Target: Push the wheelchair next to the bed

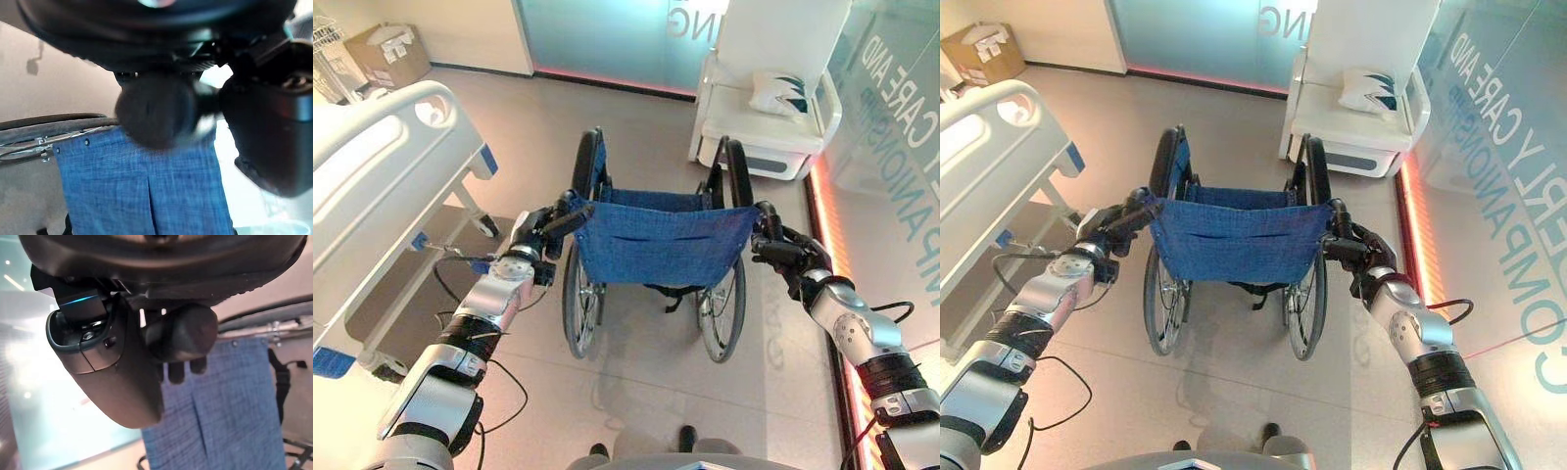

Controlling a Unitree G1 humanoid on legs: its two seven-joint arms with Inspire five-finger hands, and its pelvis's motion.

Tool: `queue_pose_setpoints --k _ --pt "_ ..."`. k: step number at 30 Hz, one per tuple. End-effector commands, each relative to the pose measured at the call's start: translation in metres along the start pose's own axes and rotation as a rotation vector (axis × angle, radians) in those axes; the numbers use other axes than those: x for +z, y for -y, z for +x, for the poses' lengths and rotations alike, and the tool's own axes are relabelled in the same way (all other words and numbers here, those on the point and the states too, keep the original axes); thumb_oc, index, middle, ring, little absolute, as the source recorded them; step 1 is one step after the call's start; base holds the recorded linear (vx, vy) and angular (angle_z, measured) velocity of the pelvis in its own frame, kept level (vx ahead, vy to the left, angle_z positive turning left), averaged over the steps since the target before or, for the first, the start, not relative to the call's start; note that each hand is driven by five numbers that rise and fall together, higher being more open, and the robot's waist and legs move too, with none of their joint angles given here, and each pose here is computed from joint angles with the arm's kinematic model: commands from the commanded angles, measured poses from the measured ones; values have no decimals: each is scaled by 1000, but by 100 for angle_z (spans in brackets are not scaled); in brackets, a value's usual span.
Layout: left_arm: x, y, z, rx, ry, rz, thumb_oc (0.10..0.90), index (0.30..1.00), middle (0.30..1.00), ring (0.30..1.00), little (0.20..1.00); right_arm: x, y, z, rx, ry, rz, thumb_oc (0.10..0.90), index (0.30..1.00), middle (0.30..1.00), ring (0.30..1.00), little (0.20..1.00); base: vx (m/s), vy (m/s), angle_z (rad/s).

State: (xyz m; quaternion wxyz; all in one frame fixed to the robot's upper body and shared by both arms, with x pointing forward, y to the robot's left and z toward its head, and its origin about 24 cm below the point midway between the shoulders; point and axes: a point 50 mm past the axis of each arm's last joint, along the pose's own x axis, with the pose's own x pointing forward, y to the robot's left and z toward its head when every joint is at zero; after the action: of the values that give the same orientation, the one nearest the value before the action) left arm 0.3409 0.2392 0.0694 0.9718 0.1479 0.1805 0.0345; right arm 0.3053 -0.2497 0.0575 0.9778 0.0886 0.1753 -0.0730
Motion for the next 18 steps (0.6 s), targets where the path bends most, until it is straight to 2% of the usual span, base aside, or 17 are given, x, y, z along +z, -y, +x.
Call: queue_pose_setpoints --k 1,4,6,14,18 --pt "34 94 -11 -508 116 25 400 300 300 300 300 20 -38 -2 211 96 -57 400 300 300 300 300 0 0 0" --pt "32 88 -8 -490 60 88 400 300 300 300 300 22 -41 -1 215 93 -66 400 300 300 300 300 0 0 0" --pt "33 74 -5 -469 -7 187 400 300 300 300 300 27 -40 0 216 92 -81 400 300 300 300 300 -21 36 -2" --pt "32 41 -2 -467 -165 393 400 300 300 300 300 35 -37 0 203 104 -93 400 300 300 300 300 -3 4 0" --pt "34 33 -4 -485 -188 382 400 300 300 300 300 37 -34 0 188 113 -93 400 300 300 300 300 -8 7 0"
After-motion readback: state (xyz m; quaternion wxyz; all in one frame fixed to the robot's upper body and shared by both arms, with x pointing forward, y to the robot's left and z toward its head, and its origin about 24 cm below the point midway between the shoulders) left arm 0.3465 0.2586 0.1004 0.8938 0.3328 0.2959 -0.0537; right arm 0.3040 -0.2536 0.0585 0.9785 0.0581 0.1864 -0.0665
